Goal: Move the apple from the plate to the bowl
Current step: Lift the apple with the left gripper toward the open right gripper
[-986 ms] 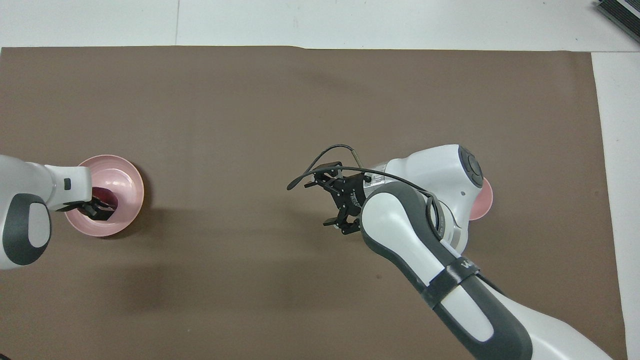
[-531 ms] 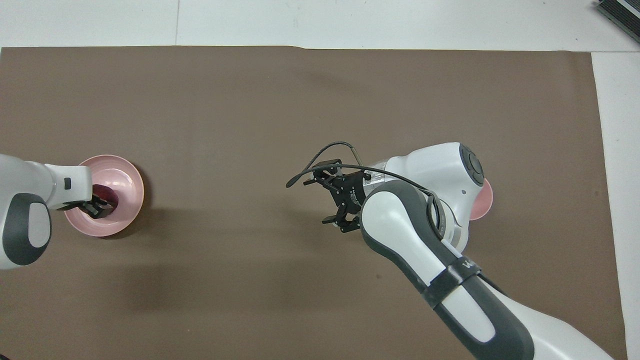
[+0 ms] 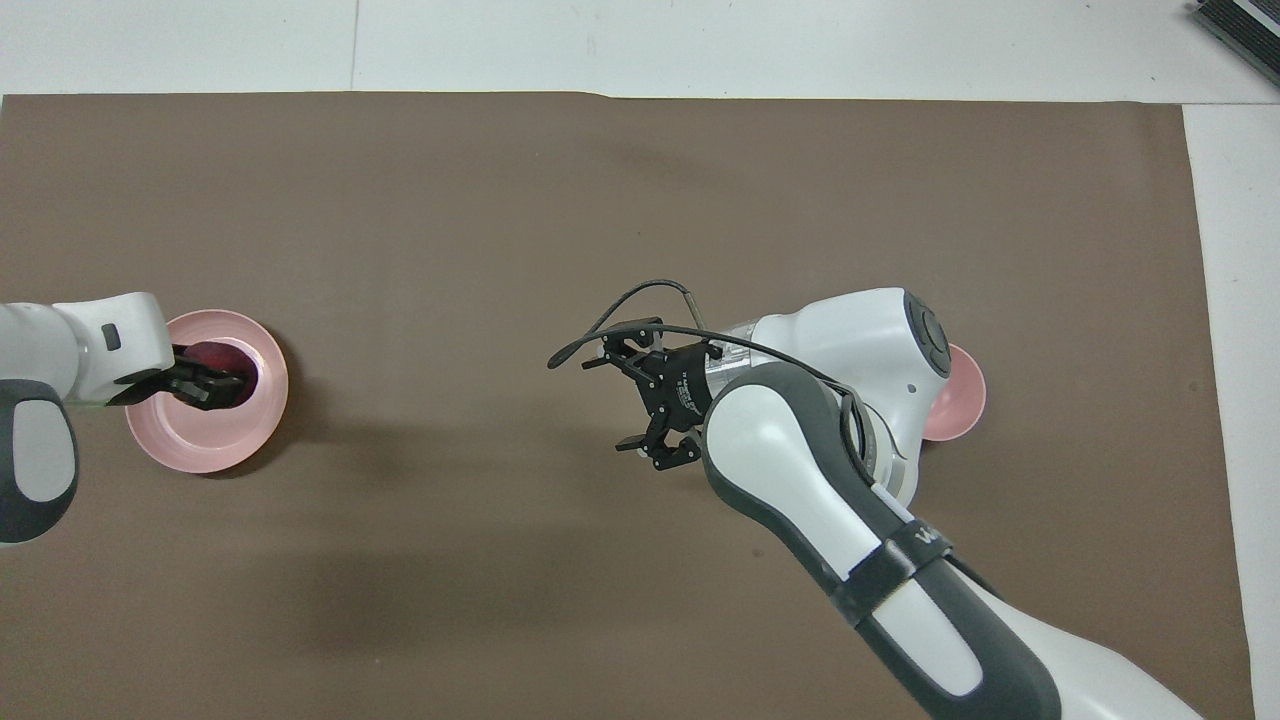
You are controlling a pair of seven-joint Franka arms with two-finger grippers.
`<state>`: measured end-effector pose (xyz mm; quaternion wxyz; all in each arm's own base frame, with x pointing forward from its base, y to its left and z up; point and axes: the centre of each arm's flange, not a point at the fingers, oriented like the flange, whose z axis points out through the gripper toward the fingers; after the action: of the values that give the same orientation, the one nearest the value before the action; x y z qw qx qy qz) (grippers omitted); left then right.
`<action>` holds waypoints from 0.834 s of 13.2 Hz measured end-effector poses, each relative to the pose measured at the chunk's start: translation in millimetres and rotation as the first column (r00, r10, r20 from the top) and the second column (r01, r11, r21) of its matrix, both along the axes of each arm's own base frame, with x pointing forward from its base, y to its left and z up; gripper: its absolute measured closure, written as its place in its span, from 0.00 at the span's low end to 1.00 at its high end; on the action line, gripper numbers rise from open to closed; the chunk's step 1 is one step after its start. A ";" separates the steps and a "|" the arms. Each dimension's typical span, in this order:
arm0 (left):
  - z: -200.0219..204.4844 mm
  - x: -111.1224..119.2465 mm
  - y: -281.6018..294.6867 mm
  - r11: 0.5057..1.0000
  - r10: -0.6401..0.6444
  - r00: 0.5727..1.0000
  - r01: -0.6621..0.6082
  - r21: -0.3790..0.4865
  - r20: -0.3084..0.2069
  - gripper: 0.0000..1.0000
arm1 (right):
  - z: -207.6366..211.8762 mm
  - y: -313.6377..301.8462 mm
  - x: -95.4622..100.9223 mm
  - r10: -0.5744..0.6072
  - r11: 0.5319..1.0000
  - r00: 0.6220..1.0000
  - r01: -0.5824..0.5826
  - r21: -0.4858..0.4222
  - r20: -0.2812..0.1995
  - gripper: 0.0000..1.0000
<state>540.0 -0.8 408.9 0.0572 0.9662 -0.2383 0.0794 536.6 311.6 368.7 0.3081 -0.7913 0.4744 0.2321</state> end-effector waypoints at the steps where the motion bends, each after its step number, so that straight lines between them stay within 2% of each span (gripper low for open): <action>1: 0.8 0.2 -17.6 0.998 0.037 0.999 -0.037 -0.052 -0.006 0.36 | 0.1 0.1 0.3 -0.001 1.000 1.000 0.001 0.001 0.000 0.00; 3: 4.1 -0.4 -56.0 0.980 0.124 0.992 -0.128 -0.154 -0.037 0.36 | 0.8 0.5 1.0 -0.002 1.000 1.000 0.002 0.004 0.001 0.00; 5: 11.2 -2.2 -96.8 0.940 0.207 0.975 -0.222 -0.259 -0.086 0.36 | 1.2 0.6 1.3 -0.003 1.000 1.000 0.003 0.005 0.001 0.00; 8: 16.8 -9.5 -146.4 0.867 0.303 0.937 -0.347 -0.358 -0.173 0.36 | 1.4 1.1 1.2 -0.003 1.000 1.000 0.003 0.005 0.002 0.00; 11: 20.6 -17.3 -181.7 0.793 0.345 0.907 -0.420 -0.441 -0.243 0.36 | 2.2 6.7 -1.6 0.007 1.000 1.000 -0.007 0.006 0.003 0.00</action>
<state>522.6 -182.5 429.5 0.2969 0.9521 -0.0051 0.0735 535.0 318.3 370.8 0.3103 -0.7924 0.4704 0.2334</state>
